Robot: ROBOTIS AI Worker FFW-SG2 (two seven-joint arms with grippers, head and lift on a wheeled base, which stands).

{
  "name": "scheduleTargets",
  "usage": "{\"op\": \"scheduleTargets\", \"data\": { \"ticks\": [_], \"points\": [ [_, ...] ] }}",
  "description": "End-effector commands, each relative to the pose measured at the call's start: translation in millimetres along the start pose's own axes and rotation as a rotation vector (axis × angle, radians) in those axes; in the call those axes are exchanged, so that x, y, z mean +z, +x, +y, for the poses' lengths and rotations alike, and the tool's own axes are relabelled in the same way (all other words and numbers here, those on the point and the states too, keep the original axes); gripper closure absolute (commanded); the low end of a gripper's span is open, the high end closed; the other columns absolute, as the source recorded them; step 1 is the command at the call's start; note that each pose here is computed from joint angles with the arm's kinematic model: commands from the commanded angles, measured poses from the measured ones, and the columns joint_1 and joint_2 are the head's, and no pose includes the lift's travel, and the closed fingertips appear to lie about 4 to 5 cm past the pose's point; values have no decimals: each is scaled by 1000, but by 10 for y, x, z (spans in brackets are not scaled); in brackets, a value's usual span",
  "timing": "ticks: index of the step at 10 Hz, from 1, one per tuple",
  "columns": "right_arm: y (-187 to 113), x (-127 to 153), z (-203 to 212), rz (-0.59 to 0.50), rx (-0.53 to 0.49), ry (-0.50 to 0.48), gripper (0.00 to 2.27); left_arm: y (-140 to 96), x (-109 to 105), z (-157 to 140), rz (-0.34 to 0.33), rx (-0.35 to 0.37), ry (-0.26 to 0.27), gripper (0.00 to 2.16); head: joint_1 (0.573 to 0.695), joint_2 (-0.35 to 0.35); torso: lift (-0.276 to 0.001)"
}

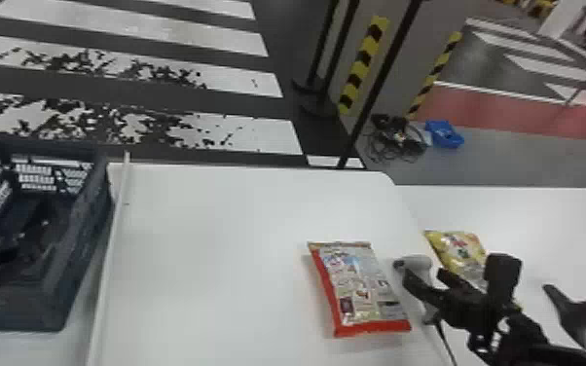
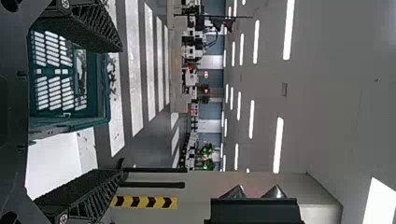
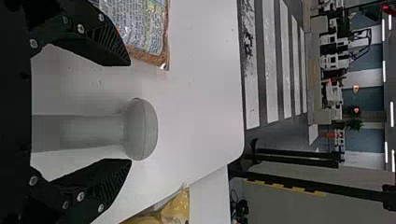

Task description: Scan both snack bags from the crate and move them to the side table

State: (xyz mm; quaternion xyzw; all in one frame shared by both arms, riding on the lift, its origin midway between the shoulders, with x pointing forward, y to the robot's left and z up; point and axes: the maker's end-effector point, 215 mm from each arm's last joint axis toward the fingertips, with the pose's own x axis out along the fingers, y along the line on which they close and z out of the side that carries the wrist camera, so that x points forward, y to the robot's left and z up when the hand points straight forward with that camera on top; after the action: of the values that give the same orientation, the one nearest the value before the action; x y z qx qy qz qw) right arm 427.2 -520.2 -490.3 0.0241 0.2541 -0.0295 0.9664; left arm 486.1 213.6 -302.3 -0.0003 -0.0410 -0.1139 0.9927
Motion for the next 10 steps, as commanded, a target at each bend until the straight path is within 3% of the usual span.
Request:
{"op": "scheduleTargets", "data": {
  "ticks": [1, 3, 6, 10],
  "points": [
    [-253, 222, 313, -37, 38, 3, 110, -1, 7, -2, -1, -1, 0, 70, 695, -350, -95],
    [-431, 347, 859, -33, 120, 37, 110, 23, 24, -30, -6, -4, -3, 70, 695, -333, -95],
    [-276, 126, 1455, 34, 210, 36, 113, 9, 21, -52, -4, -10, -2, 70, 695, -246, -95],
    [22, -235, 1566, 121, 234, -23, 144, 3, 47, -56, -6, -13, 2, 70, 695, -185, -95]
  ]
}}
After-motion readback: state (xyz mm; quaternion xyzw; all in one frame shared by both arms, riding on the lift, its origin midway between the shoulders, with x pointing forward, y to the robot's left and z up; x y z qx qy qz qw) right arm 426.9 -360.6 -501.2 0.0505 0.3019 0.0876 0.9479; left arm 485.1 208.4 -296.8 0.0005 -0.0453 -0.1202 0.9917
